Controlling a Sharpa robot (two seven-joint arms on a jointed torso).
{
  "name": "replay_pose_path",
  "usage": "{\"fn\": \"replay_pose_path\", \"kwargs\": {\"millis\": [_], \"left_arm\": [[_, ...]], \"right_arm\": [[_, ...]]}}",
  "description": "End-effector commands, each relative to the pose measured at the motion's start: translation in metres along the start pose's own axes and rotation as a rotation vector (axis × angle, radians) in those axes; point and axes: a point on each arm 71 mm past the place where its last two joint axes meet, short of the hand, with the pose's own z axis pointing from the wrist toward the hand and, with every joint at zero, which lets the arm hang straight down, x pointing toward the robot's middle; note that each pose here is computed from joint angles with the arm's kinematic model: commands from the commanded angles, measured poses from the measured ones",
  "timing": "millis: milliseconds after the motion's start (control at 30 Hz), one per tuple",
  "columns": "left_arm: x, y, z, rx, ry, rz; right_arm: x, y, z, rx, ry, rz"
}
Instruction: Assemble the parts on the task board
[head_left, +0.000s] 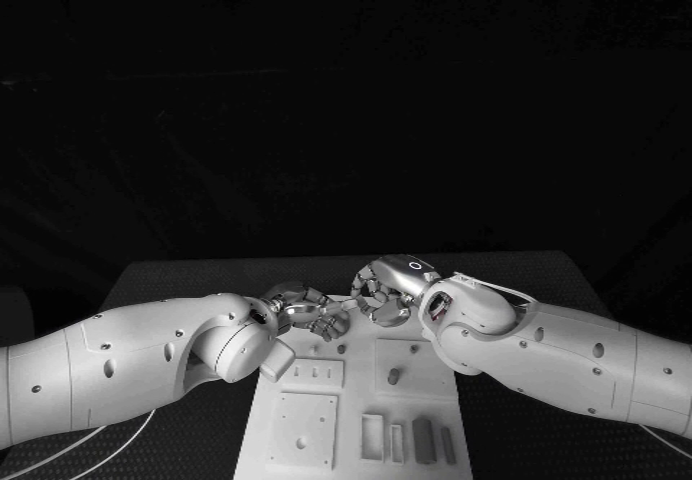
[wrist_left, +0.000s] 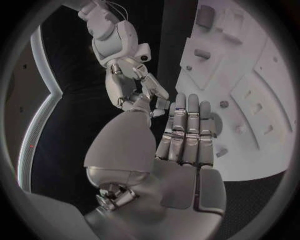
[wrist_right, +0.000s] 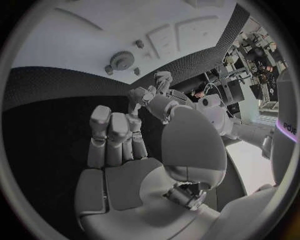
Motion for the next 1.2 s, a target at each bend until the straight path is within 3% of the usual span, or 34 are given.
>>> {"fn": "replay_pose_path", "kwargs": {"millis": [33,667,1200], "left_arm": [[0.0,-0.0016,0.001,-0.002,-0.02,-0.011],[0.0054,-0.0027,0.0022,-0.012,-0.011,-0.048],[0.0054,-0.003,0.0026,-0.009,-0.013,-0.064]], "right_arm": [[0.0,0.005,-0.001,-0.017,-0.013,-0.035],[0.002,0.02,0.0,-0.059,-0.027,-0.035],[0.011,0.023,0.001,-0.068,0.005,-0.036]]}}
